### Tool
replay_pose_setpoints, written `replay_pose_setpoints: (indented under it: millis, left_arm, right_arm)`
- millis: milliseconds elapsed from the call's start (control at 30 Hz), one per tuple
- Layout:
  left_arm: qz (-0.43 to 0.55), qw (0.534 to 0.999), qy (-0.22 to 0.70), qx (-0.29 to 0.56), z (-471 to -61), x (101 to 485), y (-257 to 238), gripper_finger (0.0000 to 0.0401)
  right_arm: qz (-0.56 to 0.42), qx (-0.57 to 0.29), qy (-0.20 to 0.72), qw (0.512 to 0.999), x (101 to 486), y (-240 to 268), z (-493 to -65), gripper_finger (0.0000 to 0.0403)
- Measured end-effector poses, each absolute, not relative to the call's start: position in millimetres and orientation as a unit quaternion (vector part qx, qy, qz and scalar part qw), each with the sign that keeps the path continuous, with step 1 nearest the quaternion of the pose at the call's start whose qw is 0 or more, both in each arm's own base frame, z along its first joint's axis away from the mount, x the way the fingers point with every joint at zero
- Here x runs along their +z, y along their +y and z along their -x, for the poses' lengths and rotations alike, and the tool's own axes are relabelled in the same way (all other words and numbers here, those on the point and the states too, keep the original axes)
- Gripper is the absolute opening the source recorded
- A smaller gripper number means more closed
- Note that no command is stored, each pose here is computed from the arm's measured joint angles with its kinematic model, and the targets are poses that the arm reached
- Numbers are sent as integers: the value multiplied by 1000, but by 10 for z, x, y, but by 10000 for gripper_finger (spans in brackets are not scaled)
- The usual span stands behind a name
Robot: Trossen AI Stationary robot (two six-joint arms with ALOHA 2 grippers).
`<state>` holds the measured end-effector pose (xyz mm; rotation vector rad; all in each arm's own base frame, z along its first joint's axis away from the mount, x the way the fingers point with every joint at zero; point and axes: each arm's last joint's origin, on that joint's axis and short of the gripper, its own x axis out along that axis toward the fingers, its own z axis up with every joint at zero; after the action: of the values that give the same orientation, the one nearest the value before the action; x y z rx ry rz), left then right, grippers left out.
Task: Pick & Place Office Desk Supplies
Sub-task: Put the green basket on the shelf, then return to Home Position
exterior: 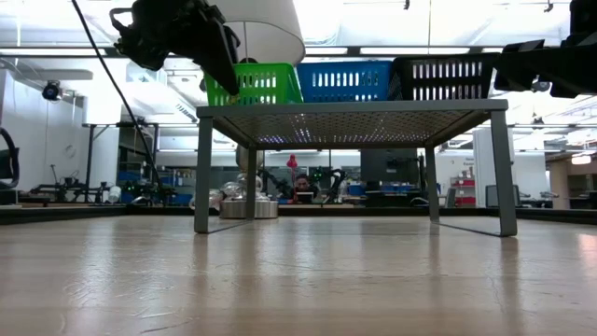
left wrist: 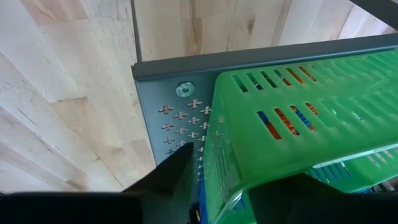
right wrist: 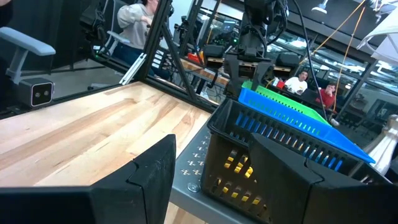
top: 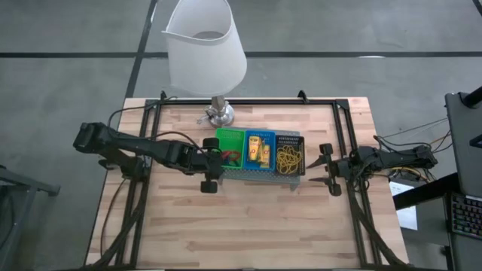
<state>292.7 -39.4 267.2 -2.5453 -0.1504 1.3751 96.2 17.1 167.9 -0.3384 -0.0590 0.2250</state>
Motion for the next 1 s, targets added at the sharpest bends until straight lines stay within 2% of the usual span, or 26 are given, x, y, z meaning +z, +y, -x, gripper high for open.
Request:
replay_pose_setpoints:
  millis: [667, 1000]
  left_arm:
    - [877, 120, -52, 463, -2943, 2682, -398, 248]
    - [901, 124, -31, 414, -2954, 2812, -426, 265]
  right_arm:
    - [168, 112, -29, 979, 1679, 171, -962, 201]
    - [168, 112, -29, 979, 1679, 171, -961, 201]
